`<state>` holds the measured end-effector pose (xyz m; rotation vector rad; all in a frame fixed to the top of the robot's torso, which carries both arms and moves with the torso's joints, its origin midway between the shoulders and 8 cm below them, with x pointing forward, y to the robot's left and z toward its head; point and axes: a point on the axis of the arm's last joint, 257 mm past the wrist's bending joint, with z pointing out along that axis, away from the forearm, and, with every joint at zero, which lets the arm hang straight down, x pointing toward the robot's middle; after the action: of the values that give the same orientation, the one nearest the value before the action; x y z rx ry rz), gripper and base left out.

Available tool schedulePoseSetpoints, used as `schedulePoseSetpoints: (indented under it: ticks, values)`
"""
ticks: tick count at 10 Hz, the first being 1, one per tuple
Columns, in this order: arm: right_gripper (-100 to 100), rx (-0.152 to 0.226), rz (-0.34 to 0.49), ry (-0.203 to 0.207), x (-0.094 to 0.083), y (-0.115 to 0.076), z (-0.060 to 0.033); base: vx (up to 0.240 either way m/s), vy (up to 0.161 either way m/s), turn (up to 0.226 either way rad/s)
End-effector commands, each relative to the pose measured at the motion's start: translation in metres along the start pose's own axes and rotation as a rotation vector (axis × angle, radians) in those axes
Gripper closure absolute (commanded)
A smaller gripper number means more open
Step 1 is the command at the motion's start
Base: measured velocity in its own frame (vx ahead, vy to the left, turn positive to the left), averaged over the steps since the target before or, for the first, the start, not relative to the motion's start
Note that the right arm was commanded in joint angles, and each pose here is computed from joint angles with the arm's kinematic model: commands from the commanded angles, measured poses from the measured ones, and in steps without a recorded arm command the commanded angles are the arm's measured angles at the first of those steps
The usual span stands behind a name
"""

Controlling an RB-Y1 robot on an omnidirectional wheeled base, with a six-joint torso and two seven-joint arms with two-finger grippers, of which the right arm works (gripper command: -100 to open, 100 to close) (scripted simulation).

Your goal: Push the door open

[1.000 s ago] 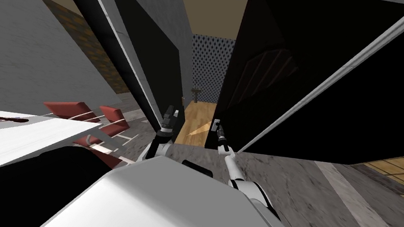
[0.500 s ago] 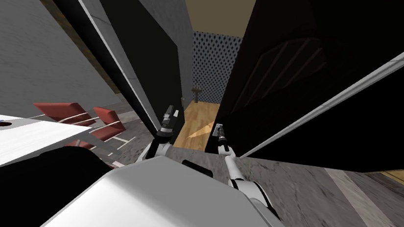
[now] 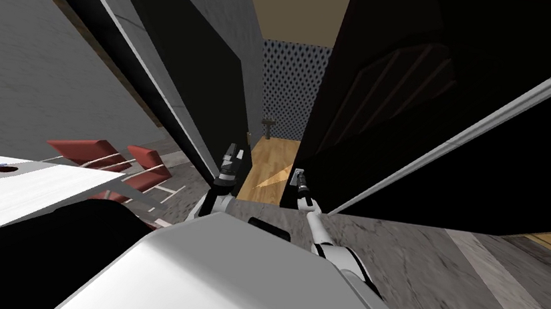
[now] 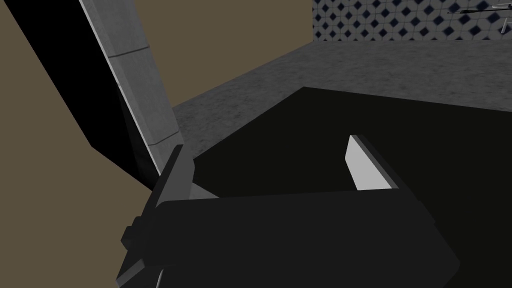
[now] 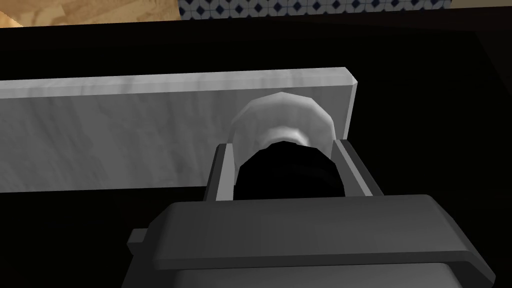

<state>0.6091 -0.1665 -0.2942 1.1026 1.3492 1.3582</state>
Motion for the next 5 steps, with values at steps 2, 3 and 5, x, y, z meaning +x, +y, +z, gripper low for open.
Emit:
schedulePoseSetpoints:
  ticks: [2,3,5]
  values:
    - [100,0.003,0.002,0.0,0.001,-0.002,-0.0012,0.0,0.0,0.0]
    - [100,0.001,0.0,-0.013,-0.007,0.0,-0.0008,0.08,0.036,-0.023]
    - [100,0.001,0.0,-0.024,-0.013,-0.001,-0.0013,0.157,0.06,-0.034]
